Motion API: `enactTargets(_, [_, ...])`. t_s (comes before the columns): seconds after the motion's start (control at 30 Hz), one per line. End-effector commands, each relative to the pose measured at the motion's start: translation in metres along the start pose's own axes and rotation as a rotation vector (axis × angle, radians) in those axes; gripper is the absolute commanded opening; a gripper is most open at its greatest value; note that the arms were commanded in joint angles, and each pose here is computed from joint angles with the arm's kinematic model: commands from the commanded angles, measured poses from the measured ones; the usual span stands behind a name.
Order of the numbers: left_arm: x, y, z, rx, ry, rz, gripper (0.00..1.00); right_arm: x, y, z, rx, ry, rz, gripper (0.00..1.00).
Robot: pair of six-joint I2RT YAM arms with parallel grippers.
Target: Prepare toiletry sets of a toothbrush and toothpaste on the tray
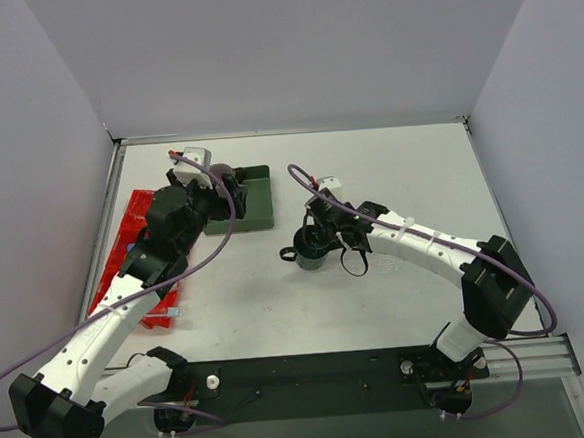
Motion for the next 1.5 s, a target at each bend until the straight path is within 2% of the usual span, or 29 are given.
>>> enactTargets(0.0, [0.001,-0.005,0.008,0.002,-0.045,-0.038,0.93,-0.002,0.007,0.022,-0.002,-0.047,0.040,0.00])
enactTargets(0.13, [0.003,-0.005,0.006,0.001,-0.033,-0.039,0.93,0.007,0.011,0.024,0.018,-0.050,0.082,0.00])
enactTargets(0.43, [0.004,-0.006,0.005,-0.002,-0.029,-0.051,0.93,0.028,0.009,0.023,0.022,-0.017,0.013,0.00])
enactTargets(0.83, [0.007,-0.006,0.003,-0.002,-0.014,-0.057,0.93,0.036,0.005,0.024,0.013,-0.019,-0.059,0.00])
enactTargets(1.47, [0.009,-0.005,0.000,0.000,0.005,-0.056,0.93,0.050,0.008,0.016,0.048,-0.013,-0.083,0.00])
Point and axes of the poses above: each gripper's point midway between its finger pads, its own x axis out along the fingers, its own y axis along the line the jaws close on, z = x × y, the point moved 10 cm from there along -x, back along the fingers, and after that the axes turned 14 degrees about -x, right-handed, at the moved point
